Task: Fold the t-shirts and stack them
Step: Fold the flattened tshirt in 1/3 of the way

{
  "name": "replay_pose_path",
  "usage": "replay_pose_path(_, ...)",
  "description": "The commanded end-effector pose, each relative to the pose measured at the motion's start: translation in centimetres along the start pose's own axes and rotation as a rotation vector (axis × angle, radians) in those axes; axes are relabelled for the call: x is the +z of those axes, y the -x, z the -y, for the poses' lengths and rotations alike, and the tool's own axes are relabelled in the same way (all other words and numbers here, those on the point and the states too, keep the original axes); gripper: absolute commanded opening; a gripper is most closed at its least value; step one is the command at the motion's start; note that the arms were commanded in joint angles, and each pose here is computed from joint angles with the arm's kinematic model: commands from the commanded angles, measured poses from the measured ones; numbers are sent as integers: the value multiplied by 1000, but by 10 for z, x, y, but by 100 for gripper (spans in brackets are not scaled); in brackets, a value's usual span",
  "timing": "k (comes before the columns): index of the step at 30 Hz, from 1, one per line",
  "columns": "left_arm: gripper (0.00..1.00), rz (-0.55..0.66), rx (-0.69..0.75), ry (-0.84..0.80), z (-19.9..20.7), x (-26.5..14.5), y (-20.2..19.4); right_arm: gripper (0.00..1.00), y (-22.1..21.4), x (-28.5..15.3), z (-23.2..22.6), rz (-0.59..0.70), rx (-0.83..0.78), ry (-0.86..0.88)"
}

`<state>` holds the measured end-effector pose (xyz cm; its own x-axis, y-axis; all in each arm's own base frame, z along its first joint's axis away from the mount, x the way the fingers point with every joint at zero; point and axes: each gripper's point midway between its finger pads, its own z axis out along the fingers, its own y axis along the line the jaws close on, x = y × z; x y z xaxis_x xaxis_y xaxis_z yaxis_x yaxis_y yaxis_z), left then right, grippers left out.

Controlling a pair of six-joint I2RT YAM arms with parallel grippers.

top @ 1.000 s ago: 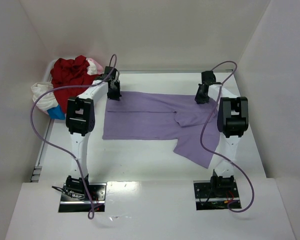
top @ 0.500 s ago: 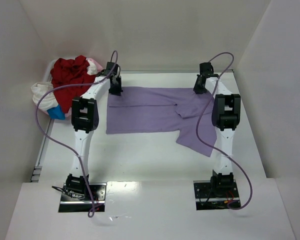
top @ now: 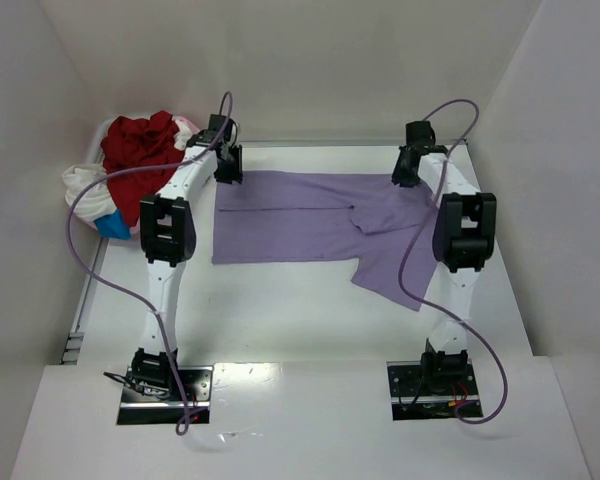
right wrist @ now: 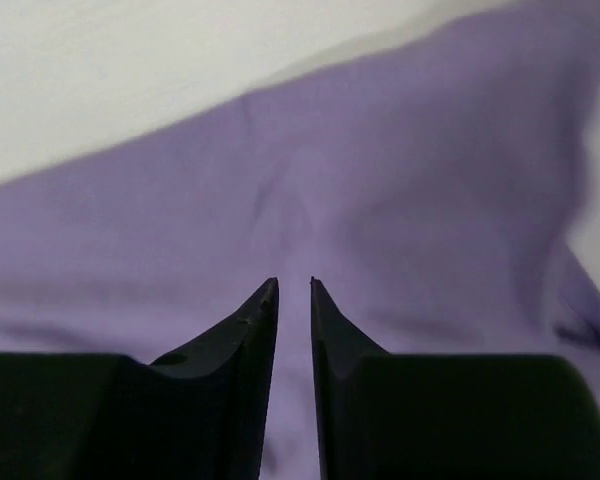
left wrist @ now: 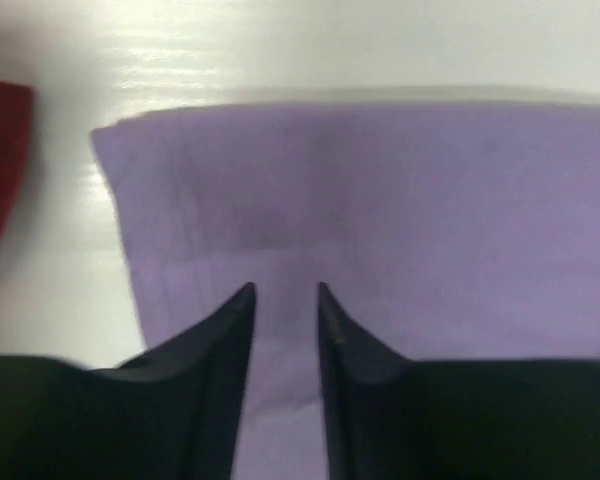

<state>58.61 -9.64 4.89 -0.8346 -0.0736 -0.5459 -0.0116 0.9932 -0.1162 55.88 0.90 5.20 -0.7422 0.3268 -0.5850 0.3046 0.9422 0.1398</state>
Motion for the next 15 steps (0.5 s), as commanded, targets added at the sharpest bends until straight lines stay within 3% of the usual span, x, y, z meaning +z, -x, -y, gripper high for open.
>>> replay_pose_path(1,42,184,36,-55,22,-94,55,26,76,-120,-20,276,19,98)
replay_pose_path(3,54,148,47,-68,28,-100,34,33,57,-130,-6,259,43,77)
replay_pose_path(4,58,198,57,-95,37,-125,42,36,60,-157,-5,297,47,91)
replay_pose_path(9,71,168,21,-130,43,-151,-4,57,8,-171,39,243,142,38)
replay_pose_path(10,74,203,11,-152,46,-168,-3,65,2,-173,47,237,162,27)
replay_pose_path(12,81,125,-19,-145,38,-156,-44,77,-26,-176,60,189,176,3)
replay_pose_path(13,81,142,-38,-151,38,-165,-47,94,-35,-176,62,169,191,-3)
replay_pose_path(15,85,77,-69,-109,27,-157,-81,100,-63,-175,69,101,211,-29)
